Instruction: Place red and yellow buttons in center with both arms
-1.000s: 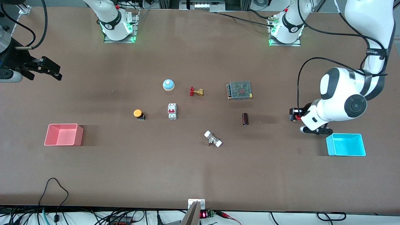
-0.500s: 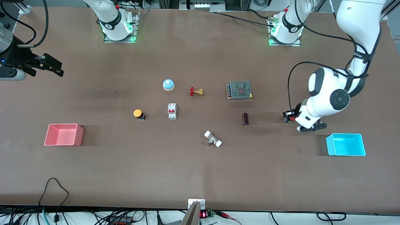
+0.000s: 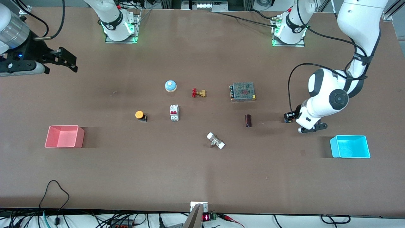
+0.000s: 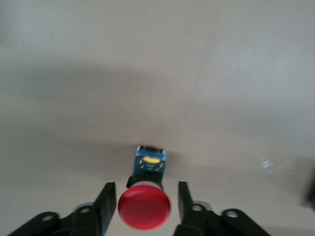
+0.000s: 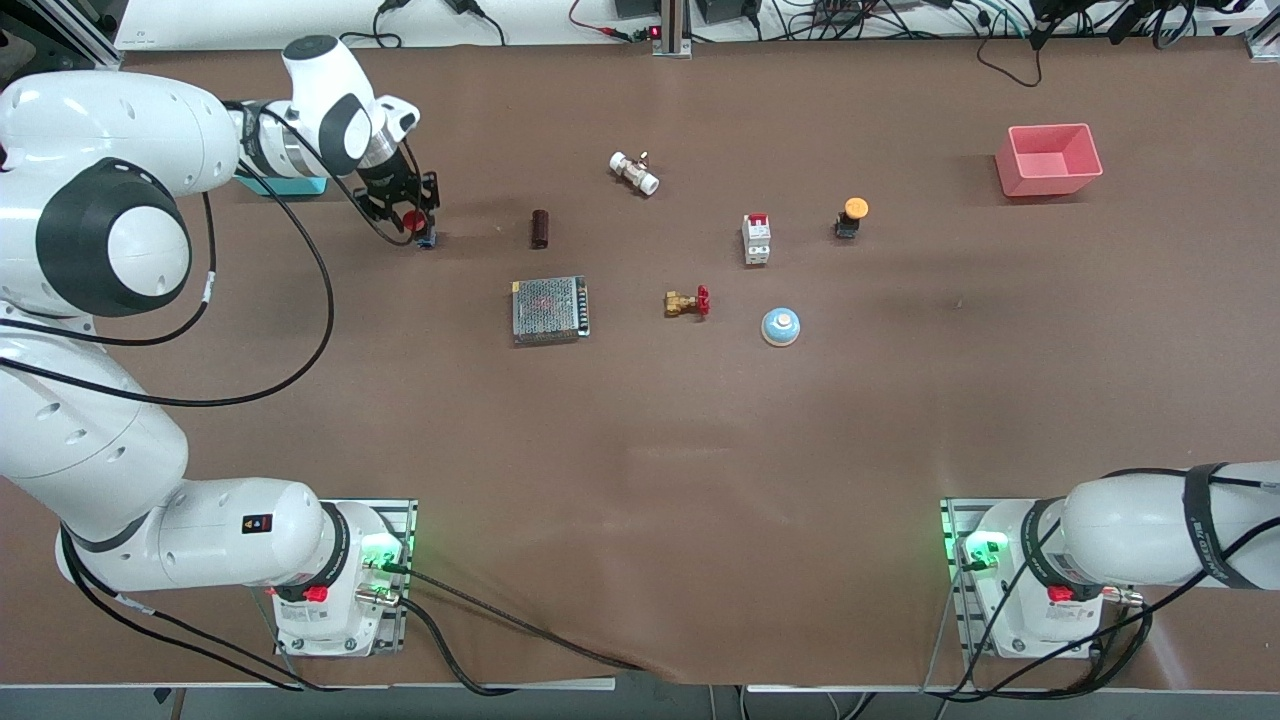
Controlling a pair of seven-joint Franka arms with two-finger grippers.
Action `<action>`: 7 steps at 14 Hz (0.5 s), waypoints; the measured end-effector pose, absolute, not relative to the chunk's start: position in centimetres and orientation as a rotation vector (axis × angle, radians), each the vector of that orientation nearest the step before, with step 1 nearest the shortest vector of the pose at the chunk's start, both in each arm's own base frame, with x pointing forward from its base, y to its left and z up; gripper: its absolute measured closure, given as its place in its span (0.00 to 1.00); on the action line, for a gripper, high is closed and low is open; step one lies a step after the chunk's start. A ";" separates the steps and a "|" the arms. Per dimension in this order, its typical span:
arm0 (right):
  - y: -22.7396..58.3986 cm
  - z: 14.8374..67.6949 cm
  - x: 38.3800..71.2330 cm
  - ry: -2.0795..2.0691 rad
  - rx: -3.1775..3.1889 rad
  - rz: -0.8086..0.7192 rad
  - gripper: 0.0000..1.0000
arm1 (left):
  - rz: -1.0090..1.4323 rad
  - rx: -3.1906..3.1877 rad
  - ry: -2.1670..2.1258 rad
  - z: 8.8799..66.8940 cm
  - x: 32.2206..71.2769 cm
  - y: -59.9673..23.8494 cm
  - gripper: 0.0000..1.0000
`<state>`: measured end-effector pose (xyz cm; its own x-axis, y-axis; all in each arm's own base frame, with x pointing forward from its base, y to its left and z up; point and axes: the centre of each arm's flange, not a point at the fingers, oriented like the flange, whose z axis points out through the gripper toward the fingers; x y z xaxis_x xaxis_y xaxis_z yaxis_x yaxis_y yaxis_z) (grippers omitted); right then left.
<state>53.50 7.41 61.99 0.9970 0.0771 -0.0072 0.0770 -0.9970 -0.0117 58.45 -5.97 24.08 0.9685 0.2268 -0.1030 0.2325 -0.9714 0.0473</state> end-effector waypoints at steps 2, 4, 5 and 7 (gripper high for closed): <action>7.3 62.0 53.5 -0.118 -3.128 0.013 0.00 | -0.010 3.052 0.362 29.5 60.7 -5.7 0.15; 7.2 61.9 53.5 -0.116 -3.128 0.013 0.00 | 0.053 3.058 0.355 36.2 62.5 -4.6 0.00; 7.2 61.9 53.5 -0.116 -3.128 0.014 0.00 | 0.075 3.066 0.334 39.5 63.3 -3.5 0.00; 7.2 61.9 53.5 -0.115 -3.128 0.014 0.00 | 0.127 3.083 0.273 45.2 64.5 -0.7 0.00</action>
<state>53.52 7.23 61.93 0.9972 0.0737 -0.0086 0.0736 -0.9972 -0.0118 64.47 -0.73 45.25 0.9811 0.1769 0.0777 0.1734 -0.9836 0.0505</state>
